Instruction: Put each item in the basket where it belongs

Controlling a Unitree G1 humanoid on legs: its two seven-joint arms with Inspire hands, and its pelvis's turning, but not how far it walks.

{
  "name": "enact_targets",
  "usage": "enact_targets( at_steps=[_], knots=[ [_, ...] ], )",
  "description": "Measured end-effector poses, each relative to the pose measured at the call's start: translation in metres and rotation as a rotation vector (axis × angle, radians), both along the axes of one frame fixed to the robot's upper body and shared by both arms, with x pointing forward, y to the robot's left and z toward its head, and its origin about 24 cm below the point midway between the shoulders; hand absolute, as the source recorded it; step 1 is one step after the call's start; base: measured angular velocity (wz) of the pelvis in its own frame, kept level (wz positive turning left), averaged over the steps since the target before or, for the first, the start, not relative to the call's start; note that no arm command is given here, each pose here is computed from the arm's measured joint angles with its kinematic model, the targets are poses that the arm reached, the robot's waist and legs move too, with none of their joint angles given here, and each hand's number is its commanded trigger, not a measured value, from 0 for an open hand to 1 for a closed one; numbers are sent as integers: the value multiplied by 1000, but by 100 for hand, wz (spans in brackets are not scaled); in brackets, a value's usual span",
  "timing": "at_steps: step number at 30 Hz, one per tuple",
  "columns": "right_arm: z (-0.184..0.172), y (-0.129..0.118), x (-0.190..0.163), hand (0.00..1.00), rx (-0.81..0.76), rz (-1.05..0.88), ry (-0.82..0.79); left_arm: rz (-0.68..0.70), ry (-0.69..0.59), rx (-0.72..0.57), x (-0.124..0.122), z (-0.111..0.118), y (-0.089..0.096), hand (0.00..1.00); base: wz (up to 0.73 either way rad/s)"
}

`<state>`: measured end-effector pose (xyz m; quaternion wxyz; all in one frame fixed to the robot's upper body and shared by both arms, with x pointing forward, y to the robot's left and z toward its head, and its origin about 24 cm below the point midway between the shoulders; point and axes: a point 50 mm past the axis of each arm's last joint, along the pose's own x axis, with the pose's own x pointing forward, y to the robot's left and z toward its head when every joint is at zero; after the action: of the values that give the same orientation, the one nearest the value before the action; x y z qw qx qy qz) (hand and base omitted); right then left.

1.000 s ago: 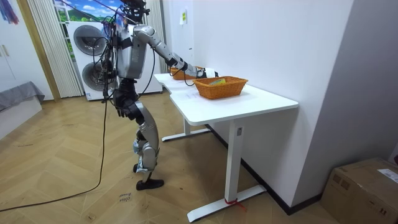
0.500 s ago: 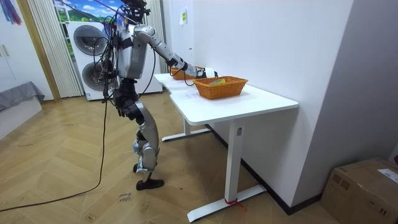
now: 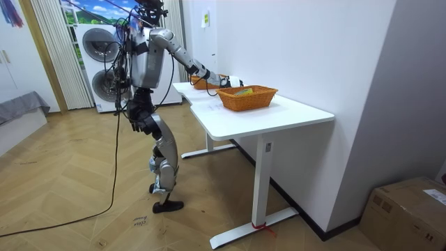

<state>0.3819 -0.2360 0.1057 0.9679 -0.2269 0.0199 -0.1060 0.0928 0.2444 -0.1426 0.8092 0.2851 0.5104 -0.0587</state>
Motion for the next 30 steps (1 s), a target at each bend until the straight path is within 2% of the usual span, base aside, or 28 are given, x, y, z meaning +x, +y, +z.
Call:
enact_targets(
  at_steps=[4,5,6,7,20,30],
  knots=[
    [-1,1,0,0,-9,11,7,0,-1,0,0,0,0,0,0],
    [-1,0,0,31,-13,14,9,0,-1,0,0,0,0,0,0],
    [-1,0,0,85,-20,17,12,0,-2,0,1,0,0,0,0],
    [-1,0,0,100,-22,18,13,-1,-3,-1,2,0,0,0,0],
    [5,-19,-3,100,-114,2,37,-9,5,-13,3,1,0,0,0],
    [2,-17,-3,100,-117,10,51,-16,18,-26,3,0,0,0,0]
  ],
)
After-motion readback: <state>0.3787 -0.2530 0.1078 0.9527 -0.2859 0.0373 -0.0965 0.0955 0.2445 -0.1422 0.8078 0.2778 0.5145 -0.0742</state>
